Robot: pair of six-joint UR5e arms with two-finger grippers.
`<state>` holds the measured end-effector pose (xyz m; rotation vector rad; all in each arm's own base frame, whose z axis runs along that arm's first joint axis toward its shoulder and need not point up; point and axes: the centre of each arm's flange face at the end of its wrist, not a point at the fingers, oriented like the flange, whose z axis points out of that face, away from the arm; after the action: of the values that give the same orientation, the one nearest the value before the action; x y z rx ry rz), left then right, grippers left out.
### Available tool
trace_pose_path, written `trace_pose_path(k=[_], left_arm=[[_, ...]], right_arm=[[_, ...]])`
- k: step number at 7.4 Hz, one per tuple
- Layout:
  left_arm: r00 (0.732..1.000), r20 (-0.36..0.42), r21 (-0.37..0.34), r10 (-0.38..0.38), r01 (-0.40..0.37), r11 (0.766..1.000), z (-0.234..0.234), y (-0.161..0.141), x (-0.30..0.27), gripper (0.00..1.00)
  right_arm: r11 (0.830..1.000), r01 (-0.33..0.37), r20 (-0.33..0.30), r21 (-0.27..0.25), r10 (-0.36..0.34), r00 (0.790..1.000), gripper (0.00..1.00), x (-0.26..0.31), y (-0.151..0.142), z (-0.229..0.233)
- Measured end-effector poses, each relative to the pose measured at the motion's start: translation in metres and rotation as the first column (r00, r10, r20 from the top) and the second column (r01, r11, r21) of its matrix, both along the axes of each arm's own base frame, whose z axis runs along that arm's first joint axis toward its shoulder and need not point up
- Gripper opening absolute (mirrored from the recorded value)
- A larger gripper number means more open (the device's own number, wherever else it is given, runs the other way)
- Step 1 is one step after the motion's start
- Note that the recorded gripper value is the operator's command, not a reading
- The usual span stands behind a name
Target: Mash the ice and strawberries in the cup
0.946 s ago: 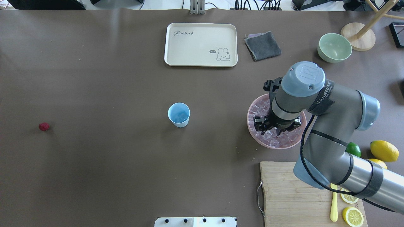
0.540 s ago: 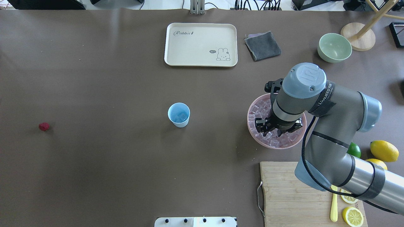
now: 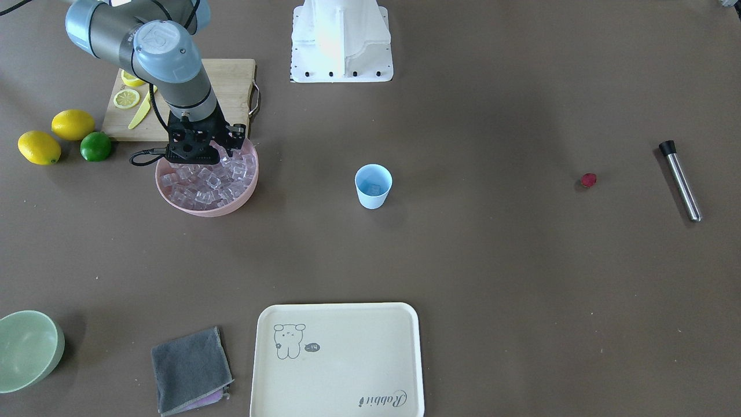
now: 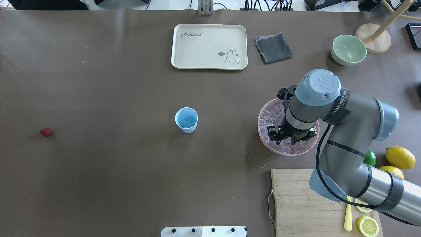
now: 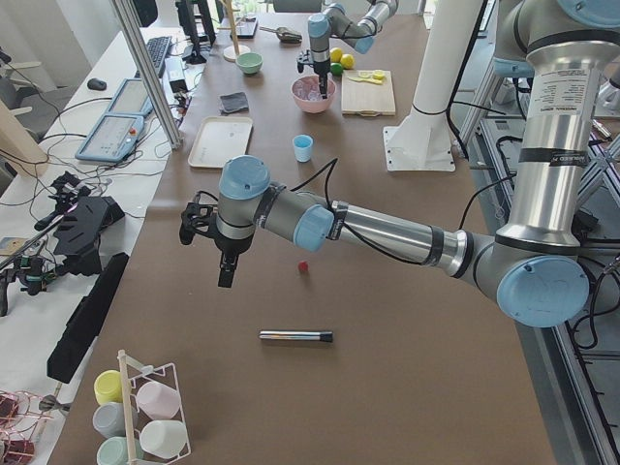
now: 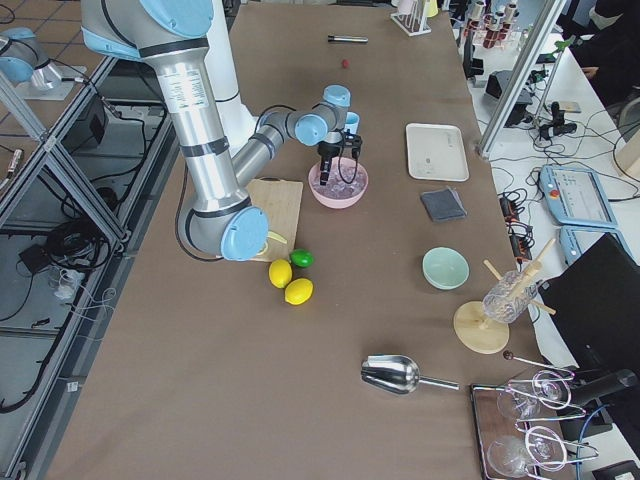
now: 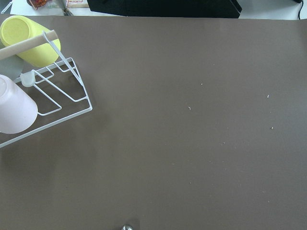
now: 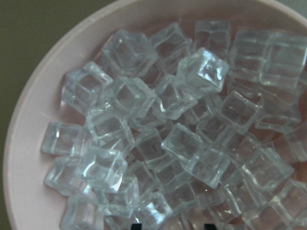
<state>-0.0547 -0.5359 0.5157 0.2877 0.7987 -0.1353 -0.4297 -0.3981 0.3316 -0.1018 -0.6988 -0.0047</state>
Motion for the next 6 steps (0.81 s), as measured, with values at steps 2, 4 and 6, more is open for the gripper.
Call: trace_pose_path(k=[2,4,6], left_arm=[[1.000,0.000,0.003,0.000,0.000,1.000,-0.0018,-0.0009,0.0001,0.99],[1.000,-0.001,0.005,0.000,0.000,1.000,-0.0028,-0.0012,0.0001,0.99],[1.000,-0.003,0.004,0.001,-0.001,1.000,-0.0024,-0.0010,0.0003,0.99]], right_arm=[[1.000,-0.001,0.001,0.000,0.001,1.000,0.39,0.0028,0.0041,0.0005],[1.000,0.005,0.000,-0.003,-0.005,1.000,0.39,0.0000,0.0081,0.0019],[1.000,0.010,-0.004,-0.004,-0.010,1.000,0.40,-0.0018,0.0096,0.0038]])
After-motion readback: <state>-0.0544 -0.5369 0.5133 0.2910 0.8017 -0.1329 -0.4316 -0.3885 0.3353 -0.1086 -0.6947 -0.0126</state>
